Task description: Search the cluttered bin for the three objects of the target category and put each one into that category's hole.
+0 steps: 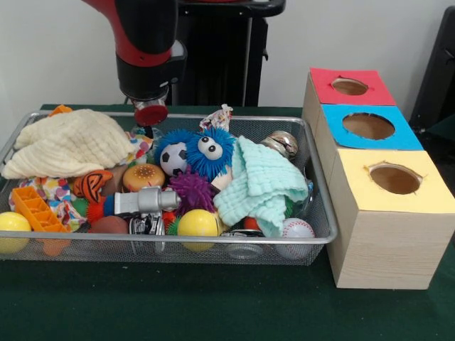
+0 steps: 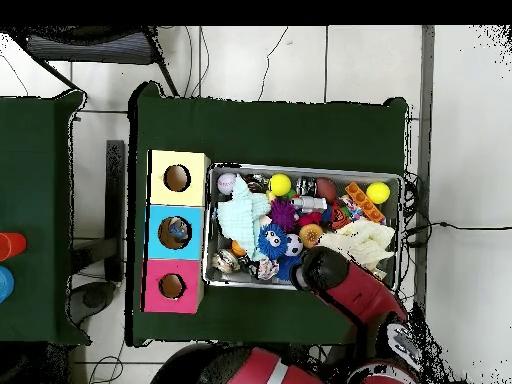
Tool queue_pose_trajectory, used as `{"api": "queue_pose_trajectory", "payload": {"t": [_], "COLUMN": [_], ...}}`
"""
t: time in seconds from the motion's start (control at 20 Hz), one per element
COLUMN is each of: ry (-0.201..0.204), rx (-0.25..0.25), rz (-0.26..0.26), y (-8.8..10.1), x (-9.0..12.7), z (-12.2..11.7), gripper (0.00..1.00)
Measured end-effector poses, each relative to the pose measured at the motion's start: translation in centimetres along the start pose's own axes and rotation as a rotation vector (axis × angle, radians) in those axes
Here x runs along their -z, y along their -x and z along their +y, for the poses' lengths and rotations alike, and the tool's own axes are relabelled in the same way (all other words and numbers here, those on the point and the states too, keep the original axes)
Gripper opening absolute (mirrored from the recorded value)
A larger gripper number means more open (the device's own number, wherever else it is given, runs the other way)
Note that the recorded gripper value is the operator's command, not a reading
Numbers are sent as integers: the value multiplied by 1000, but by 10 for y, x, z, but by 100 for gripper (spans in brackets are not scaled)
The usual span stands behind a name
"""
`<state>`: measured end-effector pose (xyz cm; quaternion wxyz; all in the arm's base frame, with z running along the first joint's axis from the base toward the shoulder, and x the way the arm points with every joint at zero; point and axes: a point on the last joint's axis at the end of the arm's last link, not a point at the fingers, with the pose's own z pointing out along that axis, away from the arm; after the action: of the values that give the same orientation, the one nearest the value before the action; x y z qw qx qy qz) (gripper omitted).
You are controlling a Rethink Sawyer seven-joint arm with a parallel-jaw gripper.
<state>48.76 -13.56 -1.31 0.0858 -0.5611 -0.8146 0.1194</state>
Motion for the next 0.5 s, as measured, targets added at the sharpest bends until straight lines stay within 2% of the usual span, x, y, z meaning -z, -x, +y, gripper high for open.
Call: {"api": "queue_pose_trajectory", "payload": {"t": [0.5], "ry": [23], "rx": [-15], "rz": [0], "y": [1], "x": [-2], "z": [-3], "gripper": [100]}}
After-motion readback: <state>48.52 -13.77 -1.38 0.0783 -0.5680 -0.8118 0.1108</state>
